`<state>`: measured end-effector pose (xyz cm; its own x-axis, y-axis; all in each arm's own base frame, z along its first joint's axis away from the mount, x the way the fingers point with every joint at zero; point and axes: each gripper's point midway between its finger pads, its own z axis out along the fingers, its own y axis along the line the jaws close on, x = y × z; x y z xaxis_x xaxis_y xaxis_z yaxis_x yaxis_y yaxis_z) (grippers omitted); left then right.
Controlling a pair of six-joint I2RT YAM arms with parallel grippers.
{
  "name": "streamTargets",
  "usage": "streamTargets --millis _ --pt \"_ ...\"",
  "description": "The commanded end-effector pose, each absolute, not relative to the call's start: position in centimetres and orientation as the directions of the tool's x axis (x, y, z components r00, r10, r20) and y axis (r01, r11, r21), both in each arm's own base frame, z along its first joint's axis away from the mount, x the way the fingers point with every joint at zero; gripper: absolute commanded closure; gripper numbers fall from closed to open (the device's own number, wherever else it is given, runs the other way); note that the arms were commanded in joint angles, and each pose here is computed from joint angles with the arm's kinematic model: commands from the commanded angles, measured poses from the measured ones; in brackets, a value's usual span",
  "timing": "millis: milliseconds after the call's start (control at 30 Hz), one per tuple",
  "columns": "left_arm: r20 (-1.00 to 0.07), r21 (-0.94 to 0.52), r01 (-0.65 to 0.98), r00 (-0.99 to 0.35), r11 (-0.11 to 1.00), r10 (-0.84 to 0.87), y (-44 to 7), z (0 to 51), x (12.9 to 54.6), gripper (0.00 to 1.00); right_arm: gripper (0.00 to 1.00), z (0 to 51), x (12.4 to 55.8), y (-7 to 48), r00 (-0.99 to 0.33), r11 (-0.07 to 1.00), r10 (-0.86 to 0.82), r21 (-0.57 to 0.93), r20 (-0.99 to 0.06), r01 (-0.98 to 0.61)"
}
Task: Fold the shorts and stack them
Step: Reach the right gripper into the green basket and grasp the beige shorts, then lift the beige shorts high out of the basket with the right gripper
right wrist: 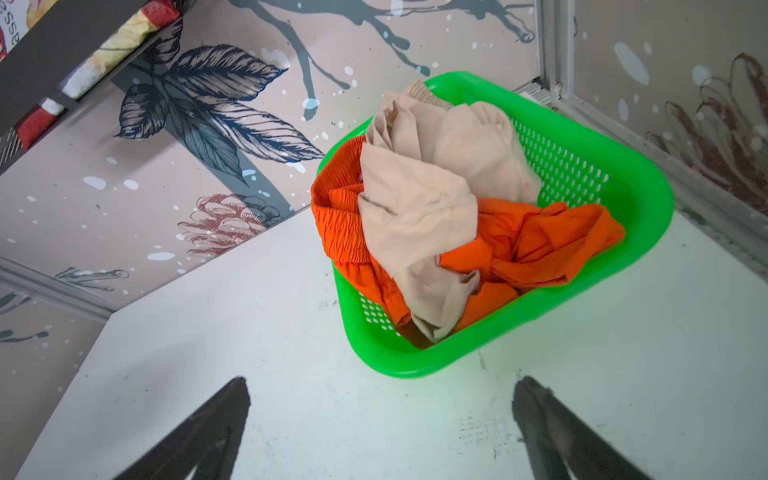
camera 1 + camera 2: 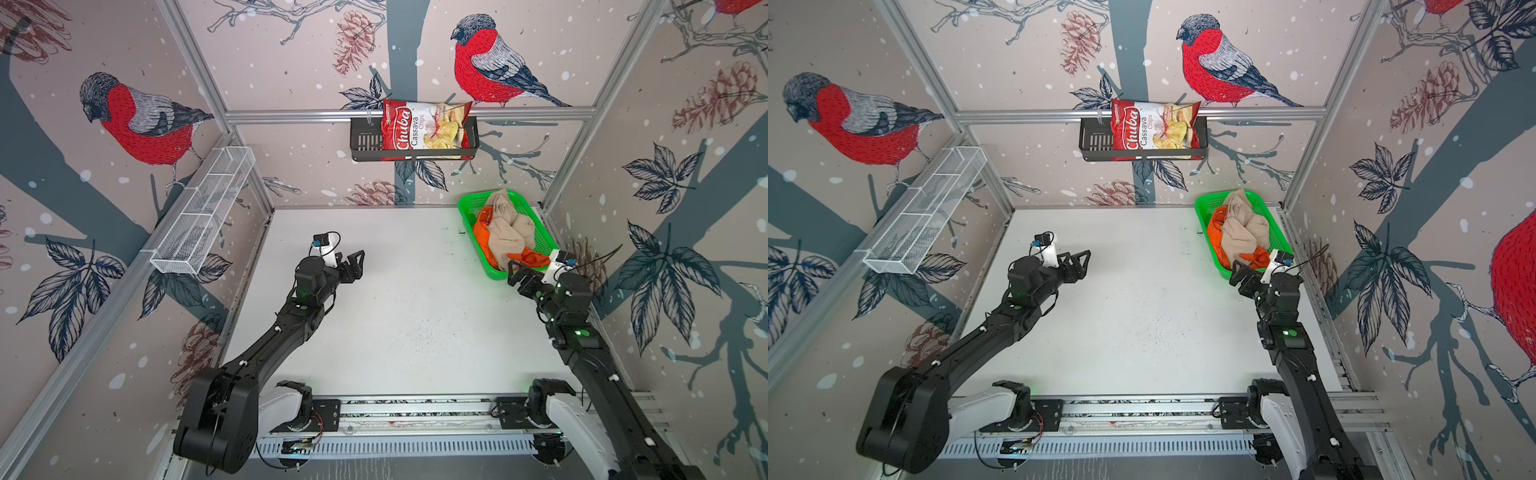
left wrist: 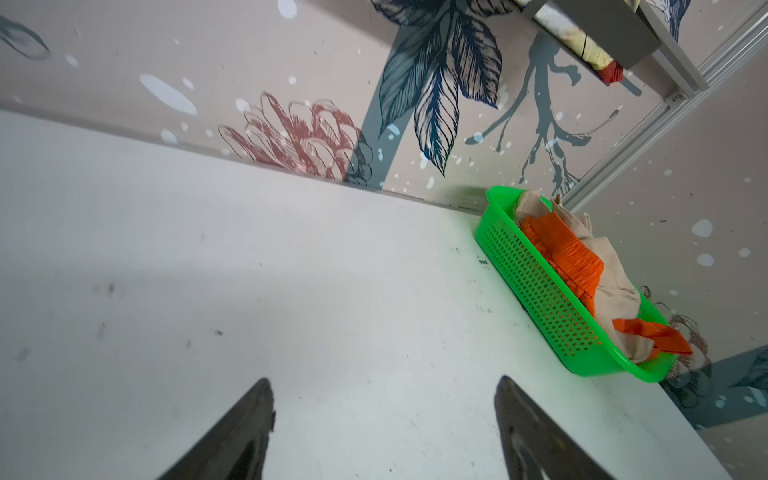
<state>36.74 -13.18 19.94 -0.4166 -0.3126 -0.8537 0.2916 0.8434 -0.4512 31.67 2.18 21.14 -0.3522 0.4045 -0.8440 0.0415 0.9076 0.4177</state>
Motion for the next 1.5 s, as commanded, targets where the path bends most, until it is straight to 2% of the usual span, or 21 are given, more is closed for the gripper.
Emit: streamTargets --millis 0,267,467,700,867,900,967,1133,1233,1467 --pt "-0.803 -0.518 0.296 -0.493 0.802 -0.336 -14.3 18.8 36.3 0.18 0.0 21.7 32.9 1.5 -0.374 0.911 0.405 0.402 -0.834 0.091" --pt "-0.782 -0.534 0.287 -0.524 0.795 -0.336 -14.8 17.8 36.7 0.18 0.0 21.3 39.7 1.5 -0.475 0.943 0.325 0.315 -0.818 0.104" --pt "-0.778 -0.532 0.285 -0.537 0.797 -0.327 -15.0 17.4 37.3 0.18 0.01 18.9 46.0 -1.4 -0.538 0.949 0.306 0.208 -0.785 0.236" --pt "-0.76 -0.544 0.277 -0.563 0.792 -0.325 -15.4 16.3 37.8 0.18 0.01 15.5 52.4 0.0 -0.612 0.941 0.332 0.297 -0.718 0.161" --pt "-0.749 -0.555 0.275 -0.577 0.785 -0.327 -15.7 15.8 38.2 0.19 0.02 13.4 54.9 1.8 -0.647 0.924 0.34 0.37 -0.683 0.094" --pt "-0.747 -0.555 0.277 -0.58 0.784 -0.324 -15.8 15.7 38.2 0.19 0.07 13.0 55.2 1.9 -0.653 0.921 0.343 0.377 -0.676 0.093" --pt "-0.747 -0.554 0.277 -0.582 0.785 -0.322 -15.8 15.7 38.4 0.19 0.34 12.5 55.5 2.2 -0.669 0.916 0.343 0.392 -0.659 0.083" --pt "-0.755 -0.541 0.278 -0.576 0.794 -0.314 -15.7 16.1 38.5 0.19 0.78 15.6 55.2 2.7 -0.634 0.901 0.352 0.432 -0.689 0.031" --pt "-0.764 -0.534 0.282 -0.565 0.797 -0.312 -15.6 16.6 38.5 0.19 0.89 19.9 54.8 2.6 -0.563 0.902 0.351 0.431 -0.748 -0.011" --pt "-0.777 -0.527 0.28 -0.542 0.803 -0.321 -15.2 17.4 38.3 0.19 0.96 31.1 54.2 2.2 -0.385 0.904 0.343 0.412 -0.857 -0.112"
